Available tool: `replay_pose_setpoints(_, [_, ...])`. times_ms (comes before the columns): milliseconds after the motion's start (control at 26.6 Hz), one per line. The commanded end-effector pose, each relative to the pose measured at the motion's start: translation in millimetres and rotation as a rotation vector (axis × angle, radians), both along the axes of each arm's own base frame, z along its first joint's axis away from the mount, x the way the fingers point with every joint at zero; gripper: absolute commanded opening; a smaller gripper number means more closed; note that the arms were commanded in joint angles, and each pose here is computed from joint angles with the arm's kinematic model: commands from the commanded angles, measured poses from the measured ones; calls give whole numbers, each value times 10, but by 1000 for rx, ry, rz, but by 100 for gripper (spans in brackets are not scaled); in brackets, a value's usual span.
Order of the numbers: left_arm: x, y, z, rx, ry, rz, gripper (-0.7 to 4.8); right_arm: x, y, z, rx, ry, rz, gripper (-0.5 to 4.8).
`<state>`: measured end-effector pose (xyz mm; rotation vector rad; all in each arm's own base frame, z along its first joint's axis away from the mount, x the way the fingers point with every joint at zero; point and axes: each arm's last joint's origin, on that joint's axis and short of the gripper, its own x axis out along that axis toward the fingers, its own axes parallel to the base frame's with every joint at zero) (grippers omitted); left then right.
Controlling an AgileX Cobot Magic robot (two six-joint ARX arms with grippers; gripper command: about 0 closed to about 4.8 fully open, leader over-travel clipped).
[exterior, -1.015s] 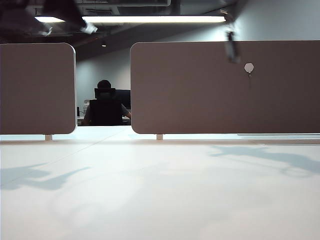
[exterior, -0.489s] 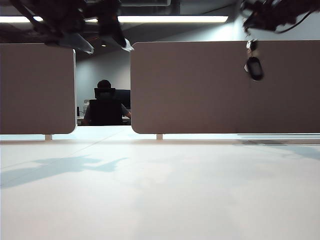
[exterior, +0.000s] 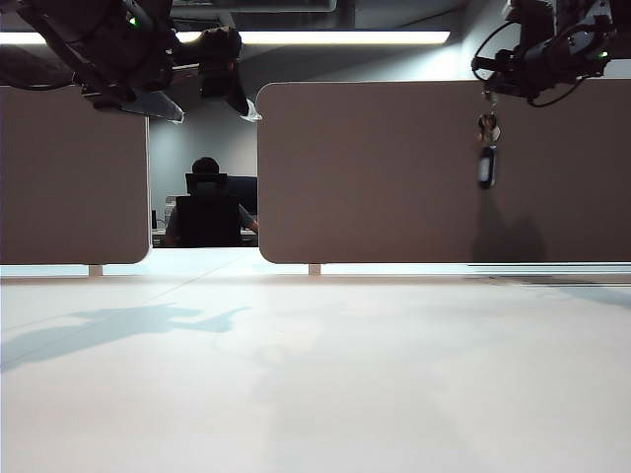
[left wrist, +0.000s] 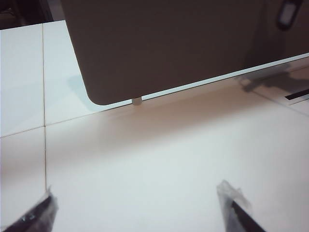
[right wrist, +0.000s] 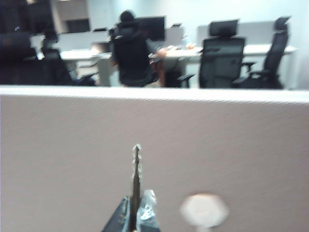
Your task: Hang the bunch of keys on the hook.
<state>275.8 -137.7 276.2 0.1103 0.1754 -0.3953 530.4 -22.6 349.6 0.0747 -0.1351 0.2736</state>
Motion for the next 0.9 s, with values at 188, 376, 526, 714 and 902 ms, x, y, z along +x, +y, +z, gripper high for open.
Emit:
replay_pose_setpoints(188, [37, 64, 34, -23, -15, 29, 467, 64, -241, 32, 2, -50, -80, -2])
replay_pose_setpoints(376, [35, 63, 27, -21, -7, 29, 467, 84, -276, -22, -5, -44, -50, -2])
replay_pose_setpoints(526, [36, 63, 27, -41, -1, 33, 467, 108, -267, -50, -8, -68, -38, -2])
replay_pose_setpoints(714, [36, 63, 31, -55, 2, 35, 467, 185, -274, -143, -5, -69, -32, -2])
replay_pose_setpoints(902, [35, 60, 32, -56, 0, 34, 467, 281, -235, -261, 11, -56, -21, -2])
